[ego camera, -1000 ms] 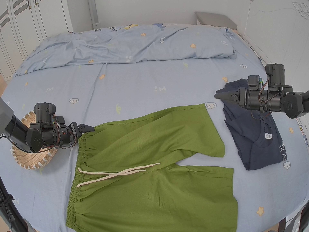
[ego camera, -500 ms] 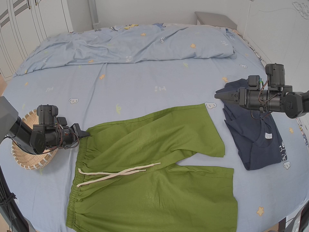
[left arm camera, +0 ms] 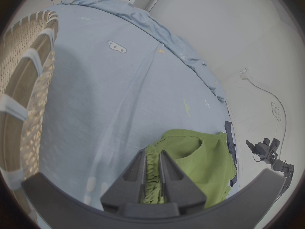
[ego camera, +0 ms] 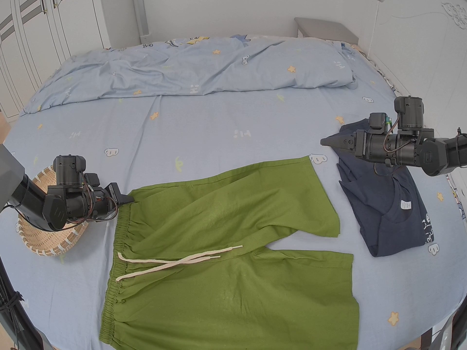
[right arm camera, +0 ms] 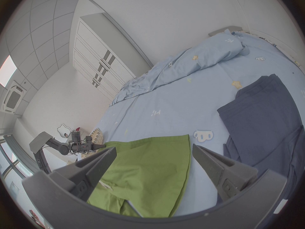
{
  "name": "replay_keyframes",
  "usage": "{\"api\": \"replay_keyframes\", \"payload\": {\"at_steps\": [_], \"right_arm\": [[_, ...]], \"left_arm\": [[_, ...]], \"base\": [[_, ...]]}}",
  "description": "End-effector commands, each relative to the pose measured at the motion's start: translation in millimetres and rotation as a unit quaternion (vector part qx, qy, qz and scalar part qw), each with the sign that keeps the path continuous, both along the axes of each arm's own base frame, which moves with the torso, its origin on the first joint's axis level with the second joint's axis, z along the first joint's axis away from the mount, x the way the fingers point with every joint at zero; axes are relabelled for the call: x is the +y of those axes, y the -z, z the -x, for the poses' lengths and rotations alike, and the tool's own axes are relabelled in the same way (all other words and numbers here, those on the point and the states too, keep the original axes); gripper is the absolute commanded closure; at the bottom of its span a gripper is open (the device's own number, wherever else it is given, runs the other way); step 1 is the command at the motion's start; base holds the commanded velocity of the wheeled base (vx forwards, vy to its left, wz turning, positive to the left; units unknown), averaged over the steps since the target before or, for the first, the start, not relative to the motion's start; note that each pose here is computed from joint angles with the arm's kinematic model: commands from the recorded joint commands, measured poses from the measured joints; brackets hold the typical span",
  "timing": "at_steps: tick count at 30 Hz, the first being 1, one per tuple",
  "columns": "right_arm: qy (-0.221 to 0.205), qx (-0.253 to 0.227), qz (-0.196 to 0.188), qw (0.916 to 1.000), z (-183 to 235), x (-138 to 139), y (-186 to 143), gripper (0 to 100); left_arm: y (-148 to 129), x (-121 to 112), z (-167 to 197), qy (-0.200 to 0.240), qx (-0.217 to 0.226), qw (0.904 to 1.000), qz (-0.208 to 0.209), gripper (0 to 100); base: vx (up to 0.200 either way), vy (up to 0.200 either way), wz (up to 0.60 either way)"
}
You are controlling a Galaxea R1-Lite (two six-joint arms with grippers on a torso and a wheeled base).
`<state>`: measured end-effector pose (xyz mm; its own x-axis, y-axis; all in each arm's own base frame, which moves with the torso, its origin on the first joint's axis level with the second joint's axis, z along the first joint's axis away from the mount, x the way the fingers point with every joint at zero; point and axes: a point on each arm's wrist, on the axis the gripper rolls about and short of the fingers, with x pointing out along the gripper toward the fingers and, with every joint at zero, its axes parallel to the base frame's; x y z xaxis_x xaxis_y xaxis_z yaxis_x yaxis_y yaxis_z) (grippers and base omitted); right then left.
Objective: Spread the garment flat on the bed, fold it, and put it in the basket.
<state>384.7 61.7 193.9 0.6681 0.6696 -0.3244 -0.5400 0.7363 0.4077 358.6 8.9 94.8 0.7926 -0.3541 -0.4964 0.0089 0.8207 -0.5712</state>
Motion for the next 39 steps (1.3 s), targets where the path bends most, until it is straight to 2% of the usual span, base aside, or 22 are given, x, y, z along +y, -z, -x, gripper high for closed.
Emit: {"api": "replay_keyframes", "payload": {"at_steps": [1,5,9,22,29,34,39], "right_arm": [[0.006,0.009,0.002,0.9999,-29,-1,23,0],[0.002,0.025,0.004,0.9997,-47,3,46,0],[-0.005,0.02,0.011,0.9997,-61,9,68,0],[-0.024,0.026,0.014,0.9993,-70,30,86,0],[-0.021,0.025,0.015,0.9994,-75,30,90,0],[0.0,0.026,0.025,0.9993,-82,31,98,0],[-0.004,0.031,0.023,0.9993,-82,32,101,0]], "left_arm": [[-12,1,3,-0.002,-0.016,0.9999,0.0,100],[-16,1,5,-0.002,-0.022,0.9997,0.0,100],[-19,1,6,-0.003,-0.026,0.9997,0.001,100],[-17,1,7,-0.002,-0.023,0.9997,0.0,100],[-17,0,7,-0.001,-0.022,0.9998,0.0,100],[-16,0,7,-0.001,-0.021,0.9998,0.0,100],[-16,0,6,-0.001,-0.022,0.9998,0.0,100]], "base": [[0.0,0.0,0.0],[0.0,0.0,0.0],[0.0,0.0,0.0],[0.0,0.0,0.0],[0.0,0.0,0.0],[0.0,0.0,0.0],[0.0,0.0,0.0]]}}
